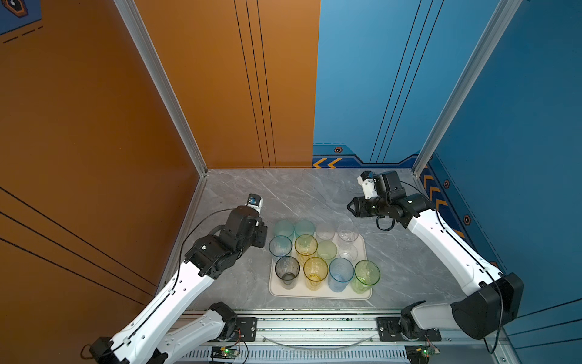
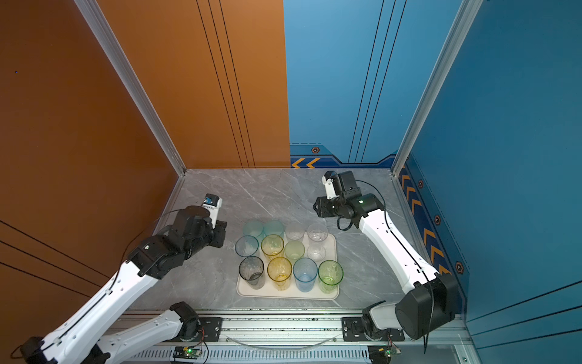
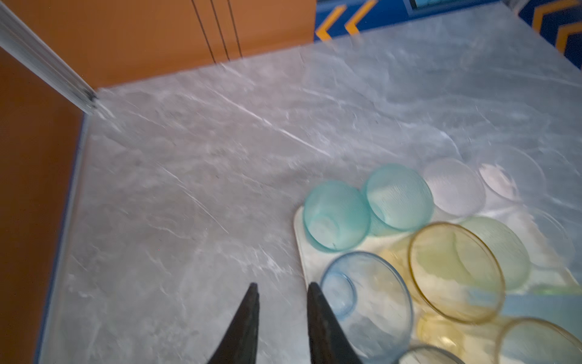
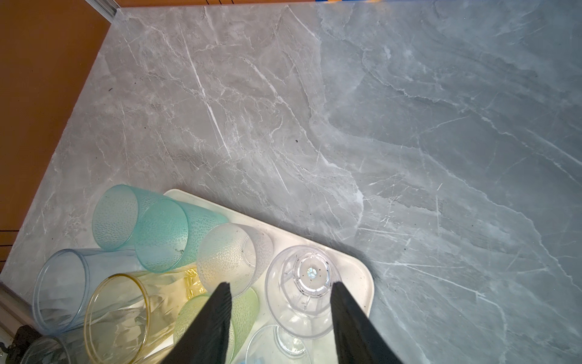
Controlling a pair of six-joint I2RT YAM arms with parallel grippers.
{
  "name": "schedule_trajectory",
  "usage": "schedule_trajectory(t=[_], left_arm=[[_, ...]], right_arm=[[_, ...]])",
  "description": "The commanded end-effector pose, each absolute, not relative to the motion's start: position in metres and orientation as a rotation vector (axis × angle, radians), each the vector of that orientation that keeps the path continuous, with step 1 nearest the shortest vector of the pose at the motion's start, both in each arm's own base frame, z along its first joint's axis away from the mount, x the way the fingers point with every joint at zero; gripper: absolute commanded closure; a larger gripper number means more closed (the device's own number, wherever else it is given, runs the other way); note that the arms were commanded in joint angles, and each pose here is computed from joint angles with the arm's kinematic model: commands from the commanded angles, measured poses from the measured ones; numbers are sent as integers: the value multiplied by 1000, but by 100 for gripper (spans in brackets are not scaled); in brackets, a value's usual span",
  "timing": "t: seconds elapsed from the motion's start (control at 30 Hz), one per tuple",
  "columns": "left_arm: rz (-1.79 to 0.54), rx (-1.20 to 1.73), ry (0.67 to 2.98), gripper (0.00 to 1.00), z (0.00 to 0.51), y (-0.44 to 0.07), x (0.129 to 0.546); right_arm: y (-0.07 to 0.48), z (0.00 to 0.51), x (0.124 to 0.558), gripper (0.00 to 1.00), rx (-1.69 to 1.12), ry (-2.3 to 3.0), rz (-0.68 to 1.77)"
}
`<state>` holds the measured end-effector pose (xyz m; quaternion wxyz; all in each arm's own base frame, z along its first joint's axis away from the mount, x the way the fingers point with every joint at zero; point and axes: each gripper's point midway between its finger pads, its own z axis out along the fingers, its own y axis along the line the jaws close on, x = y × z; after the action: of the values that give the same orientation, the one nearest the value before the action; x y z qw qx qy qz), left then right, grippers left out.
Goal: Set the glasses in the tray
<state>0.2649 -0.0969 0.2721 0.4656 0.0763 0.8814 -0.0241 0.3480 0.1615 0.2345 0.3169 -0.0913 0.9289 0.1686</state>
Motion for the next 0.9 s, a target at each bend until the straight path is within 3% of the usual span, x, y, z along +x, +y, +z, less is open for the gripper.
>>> schedule_trajectory(t=[0.0, 0.27, 0.5, 0.63, 0.67, 0.87], left_arm=[[60, 106, 2039, 68, 282, -69, 280], [179, -36, 1902, 66, 256, -23, 299], [222, -293, 1626, 34, 215, 33, 303], [279, -340, 1662, 29, 188, 53, 302], [288, -345, 1672, 22, 181, 56, 303], [252, -342, 1752, 20, 145, 63, 316]], right_arm=[[160, 218, 346, 49, -262, 2493, 442], [141, 210, 355, 45, -186, 2473, 419], [115, 208, 368, 43, -56, 2415, 422], [108, 205, 371, 43, -28, 2415, 429], [106, 203, 372, 43, -20, 2416, 428], [100, 193, 373, 42, 9, 2426, 439]])
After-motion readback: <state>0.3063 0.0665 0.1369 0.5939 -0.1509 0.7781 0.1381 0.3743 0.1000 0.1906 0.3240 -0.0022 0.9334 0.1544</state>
